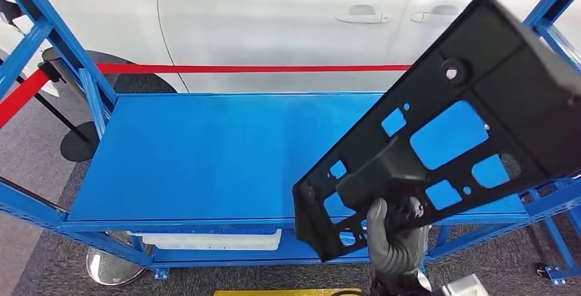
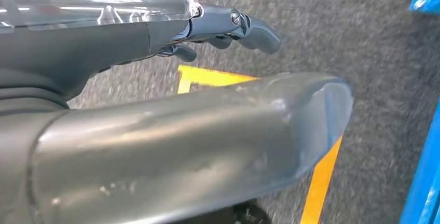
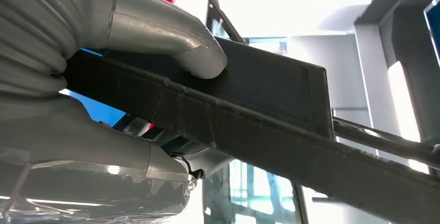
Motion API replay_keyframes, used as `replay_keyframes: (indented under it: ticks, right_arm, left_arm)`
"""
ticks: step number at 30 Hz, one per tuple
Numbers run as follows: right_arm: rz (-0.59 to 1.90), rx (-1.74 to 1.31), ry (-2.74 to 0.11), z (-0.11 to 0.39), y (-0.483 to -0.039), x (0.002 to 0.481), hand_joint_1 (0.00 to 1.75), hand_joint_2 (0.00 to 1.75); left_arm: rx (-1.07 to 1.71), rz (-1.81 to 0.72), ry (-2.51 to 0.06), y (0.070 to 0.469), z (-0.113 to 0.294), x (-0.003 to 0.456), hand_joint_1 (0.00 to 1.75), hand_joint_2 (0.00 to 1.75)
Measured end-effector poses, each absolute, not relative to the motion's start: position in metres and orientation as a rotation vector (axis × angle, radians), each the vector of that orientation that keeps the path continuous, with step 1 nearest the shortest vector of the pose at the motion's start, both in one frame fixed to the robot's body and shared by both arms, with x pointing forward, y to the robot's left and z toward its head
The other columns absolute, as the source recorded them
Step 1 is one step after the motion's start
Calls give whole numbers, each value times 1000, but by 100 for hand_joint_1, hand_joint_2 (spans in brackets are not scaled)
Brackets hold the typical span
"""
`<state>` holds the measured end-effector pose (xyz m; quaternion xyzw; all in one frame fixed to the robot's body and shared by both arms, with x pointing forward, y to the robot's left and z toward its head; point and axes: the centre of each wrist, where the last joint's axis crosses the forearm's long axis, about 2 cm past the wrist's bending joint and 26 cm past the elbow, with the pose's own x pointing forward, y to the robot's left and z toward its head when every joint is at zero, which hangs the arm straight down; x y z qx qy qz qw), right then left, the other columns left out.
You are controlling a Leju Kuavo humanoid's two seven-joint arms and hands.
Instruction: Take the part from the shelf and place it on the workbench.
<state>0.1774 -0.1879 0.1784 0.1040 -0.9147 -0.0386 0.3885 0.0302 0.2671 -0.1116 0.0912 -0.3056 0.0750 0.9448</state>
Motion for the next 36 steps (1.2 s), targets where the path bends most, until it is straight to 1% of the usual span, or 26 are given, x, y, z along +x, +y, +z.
replay_keyframes:
  ticks: [5,10,25,36]
  right_arm:
    - [-40,277,-2259,150,-185,151,175,175]
    - [-43,254,-2180,135,-180,137,175,175]
    - [-74,208,-2132,128,-179,127,175,175]
    - [-50,198,-2126,126,-182,125,175,175]
  left_arm:
    - [184,188,-607,261,-111,29,0,0]
    - [187,204,-604,260,-111,28,0,0]
    - [192,201,-615,262,-111,32,0,0]
    - [180,180,-606,258,-111,32,0,0]
